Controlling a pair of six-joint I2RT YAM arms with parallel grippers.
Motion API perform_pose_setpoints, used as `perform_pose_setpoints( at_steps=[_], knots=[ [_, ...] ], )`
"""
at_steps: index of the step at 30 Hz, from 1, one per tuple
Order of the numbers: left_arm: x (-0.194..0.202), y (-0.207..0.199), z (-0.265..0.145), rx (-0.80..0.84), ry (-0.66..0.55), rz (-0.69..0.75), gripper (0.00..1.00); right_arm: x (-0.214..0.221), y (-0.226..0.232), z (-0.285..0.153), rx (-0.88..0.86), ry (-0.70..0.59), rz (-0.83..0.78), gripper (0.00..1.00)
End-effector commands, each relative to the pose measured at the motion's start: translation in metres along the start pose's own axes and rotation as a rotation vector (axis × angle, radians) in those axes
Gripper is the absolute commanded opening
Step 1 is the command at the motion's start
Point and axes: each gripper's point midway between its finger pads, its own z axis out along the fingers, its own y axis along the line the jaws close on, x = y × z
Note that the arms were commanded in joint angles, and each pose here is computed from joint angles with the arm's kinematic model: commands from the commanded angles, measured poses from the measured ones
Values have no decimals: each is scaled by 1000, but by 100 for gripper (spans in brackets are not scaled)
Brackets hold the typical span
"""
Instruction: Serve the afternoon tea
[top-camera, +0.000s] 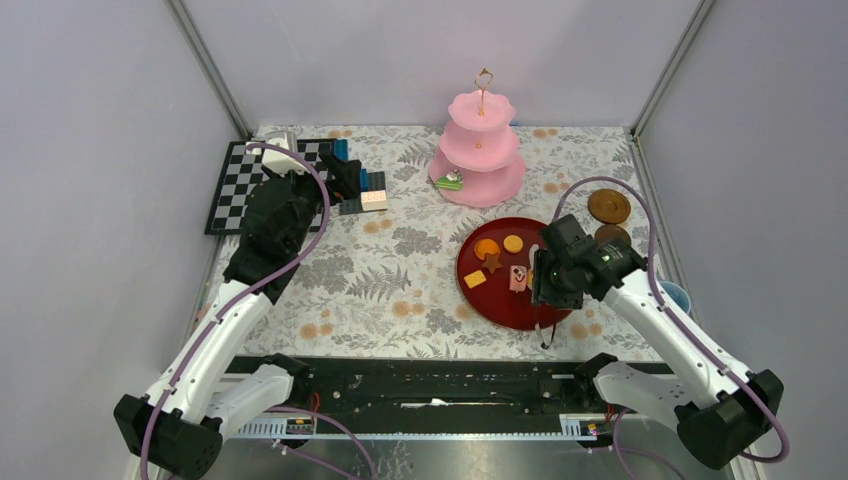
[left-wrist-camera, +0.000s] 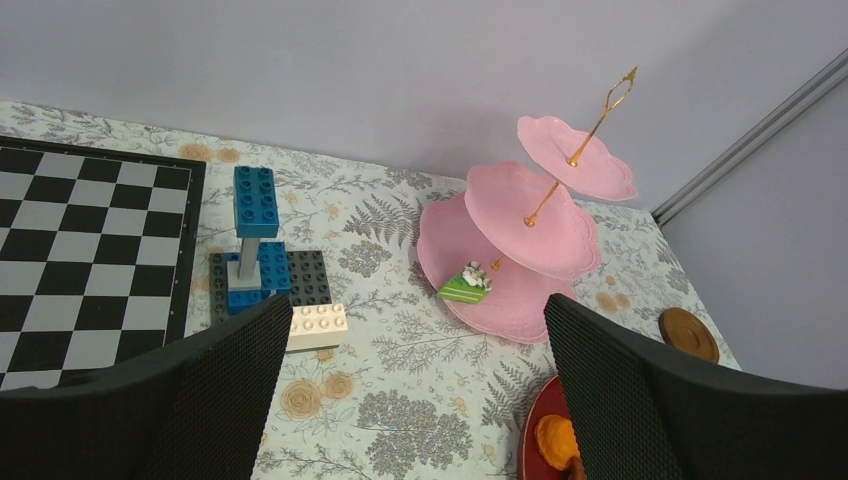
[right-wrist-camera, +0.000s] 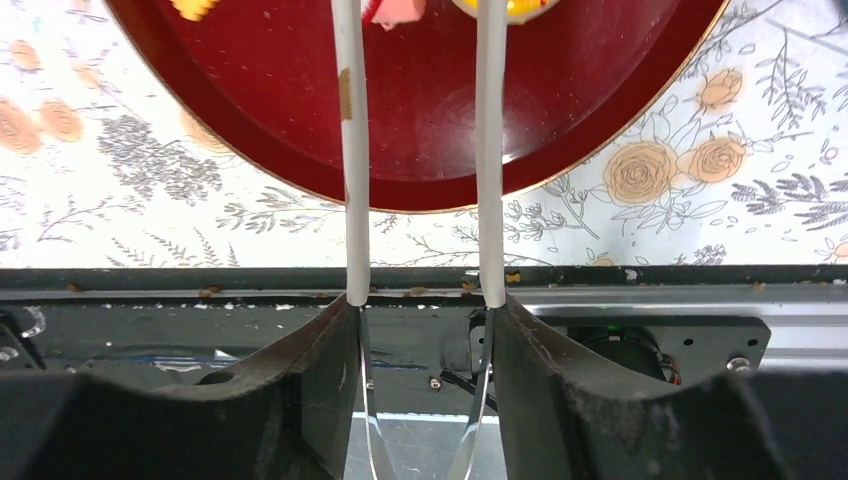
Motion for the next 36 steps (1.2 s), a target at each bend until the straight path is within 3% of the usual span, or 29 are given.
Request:
perform_pose_setpoints(
  at_steps=[1,36],
  knots=[
    [-23,-12,-1,36,-49,-16,99,-6,-5,-19,0,-28,-59,55],
    [-24,-12,-1,36,-50,-16,99,17,18,35,-48,144,-62,65]
  ],
)
